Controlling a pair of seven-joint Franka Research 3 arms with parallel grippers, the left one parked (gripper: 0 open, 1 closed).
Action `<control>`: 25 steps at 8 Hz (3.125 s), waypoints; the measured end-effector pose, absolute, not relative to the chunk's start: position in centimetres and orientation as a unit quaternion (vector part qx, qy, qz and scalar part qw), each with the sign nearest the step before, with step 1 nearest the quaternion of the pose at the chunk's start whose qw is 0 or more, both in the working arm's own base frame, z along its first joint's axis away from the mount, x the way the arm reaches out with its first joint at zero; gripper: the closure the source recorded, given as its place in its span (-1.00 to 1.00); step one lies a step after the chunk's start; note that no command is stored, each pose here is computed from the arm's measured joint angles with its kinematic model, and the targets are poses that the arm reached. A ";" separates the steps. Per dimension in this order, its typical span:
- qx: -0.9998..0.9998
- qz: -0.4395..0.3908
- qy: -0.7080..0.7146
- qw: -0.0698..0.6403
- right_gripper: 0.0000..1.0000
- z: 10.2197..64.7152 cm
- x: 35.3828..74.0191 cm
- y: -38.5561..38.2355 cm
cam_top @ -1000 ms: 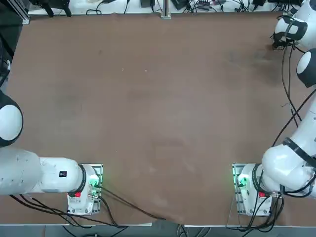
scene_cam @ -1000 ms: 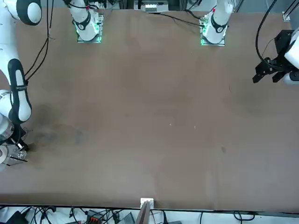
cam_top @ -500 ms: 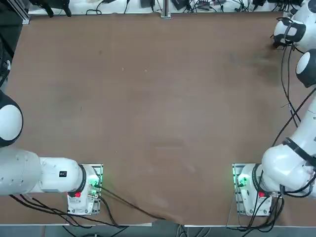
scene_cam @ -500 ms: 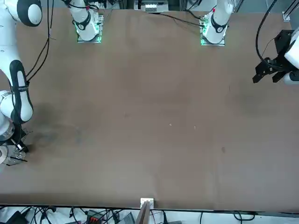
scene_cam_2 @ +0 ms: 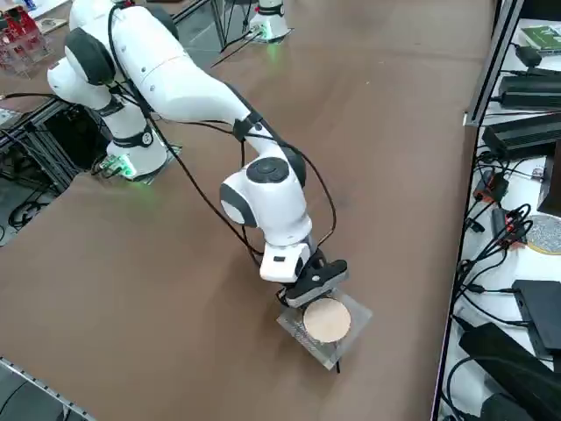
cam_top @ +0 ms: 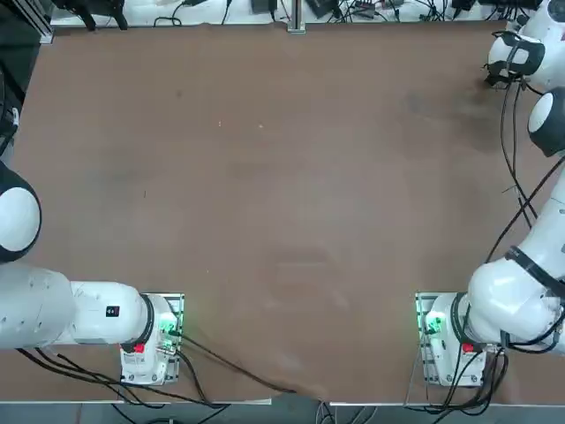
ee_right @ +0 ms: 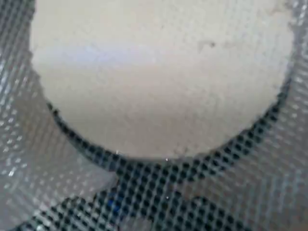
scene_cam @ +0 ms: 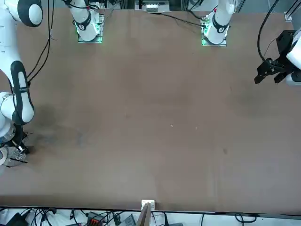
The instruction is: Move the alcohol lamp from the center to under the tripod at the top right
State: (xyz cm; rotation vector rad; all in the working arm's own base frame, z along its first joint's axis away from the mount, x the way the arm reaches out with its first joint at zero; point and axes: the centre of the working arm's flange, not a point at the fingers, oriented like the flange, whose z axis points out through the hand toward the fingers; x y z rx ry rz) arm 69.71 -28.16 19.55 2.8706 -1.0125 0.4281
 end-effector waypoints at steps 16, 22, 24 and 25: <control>0.998 -0.029 -0.051 0.007 -0.99 60.5 56.6 -3.3; 0.999 -0.033 -0.027 0.001 -0.99 63.6 52.5 -0.8; 0.999 -0.028 -0.030 -0.032 -0.99 64.1 52.0 -0.7; 0.998 -0.026 -0.033 -0.038 -0.99 64.3 51.9 -0.8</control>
